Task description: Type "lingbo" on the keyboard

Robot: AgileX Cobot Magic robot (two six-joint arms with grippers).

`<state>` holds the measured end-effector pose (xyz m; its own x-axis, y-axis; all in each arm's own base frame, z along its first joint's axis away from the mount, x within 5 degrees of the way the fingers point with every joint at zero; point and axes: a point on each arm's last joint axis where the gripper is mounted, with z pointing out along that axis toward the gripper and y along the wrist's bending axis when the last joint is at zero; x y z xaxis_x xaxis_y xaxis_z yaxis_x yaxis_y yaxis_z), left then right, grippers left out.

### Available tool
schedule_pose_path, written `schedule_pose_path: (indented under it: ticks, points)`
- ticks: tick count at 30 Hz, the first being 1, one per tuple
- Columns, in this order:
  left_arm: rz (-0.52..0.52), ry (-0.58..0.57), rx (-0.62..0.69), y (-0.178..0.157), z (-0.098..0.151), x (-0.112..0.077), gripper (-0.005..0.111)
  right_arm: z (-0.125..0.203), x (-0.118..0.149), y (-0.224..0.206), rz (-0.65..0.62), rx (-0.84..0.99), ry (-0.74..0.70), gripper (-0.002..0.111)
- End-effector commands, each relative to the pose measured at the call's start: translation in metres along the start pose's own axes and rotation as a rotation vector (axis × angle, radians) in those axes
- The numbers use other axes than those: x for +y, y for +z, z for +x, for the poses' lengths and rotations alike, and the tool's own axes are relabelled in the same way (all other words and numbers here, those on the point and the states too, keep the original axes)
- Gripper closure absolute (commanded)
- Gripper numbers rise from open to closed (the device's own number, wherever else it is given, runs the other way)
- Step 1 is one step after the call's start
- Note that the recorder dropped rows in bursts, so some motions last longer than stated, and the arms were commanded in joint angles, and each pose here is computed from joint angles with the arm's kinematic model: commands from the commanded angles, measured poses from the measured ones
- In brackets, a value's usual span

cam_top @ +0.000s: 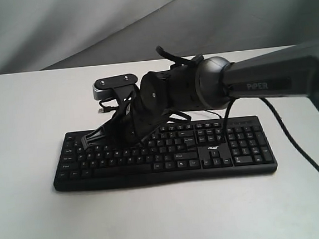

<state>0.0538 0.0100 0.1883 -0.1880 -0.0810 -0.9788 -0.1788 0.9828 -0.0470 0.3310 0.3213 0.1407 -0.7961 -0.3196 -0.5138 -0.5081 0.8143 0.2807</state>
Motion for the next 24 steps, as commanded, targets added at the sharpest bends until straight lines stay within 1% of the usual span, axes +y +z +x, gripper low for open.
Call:
schedule_pose_path:
  ticks: [1, 5, 24]
  points:
    - [0.001, -0.012, -0.003, 0.0002, 0.0009, -0.0001, 0.106, 0.0028, 0.0042, 0.0056, -0.002, 0.027, -0.039, 0.108]
    - [0.001, -0.012, -0.003, 0.0002, 0.0009, -0.0001, 0.106, 0.0047, 0.0096, 0.0070, -0.008, 0.026, -0.079, 0.108]
    - [0.001, -0.012, -0.003, 0.0002, 0.0009, -0.0001, 0.106, 0.0038, 0.0065, 0.0112, 0.006, 0.002, -0.063, 0.108]
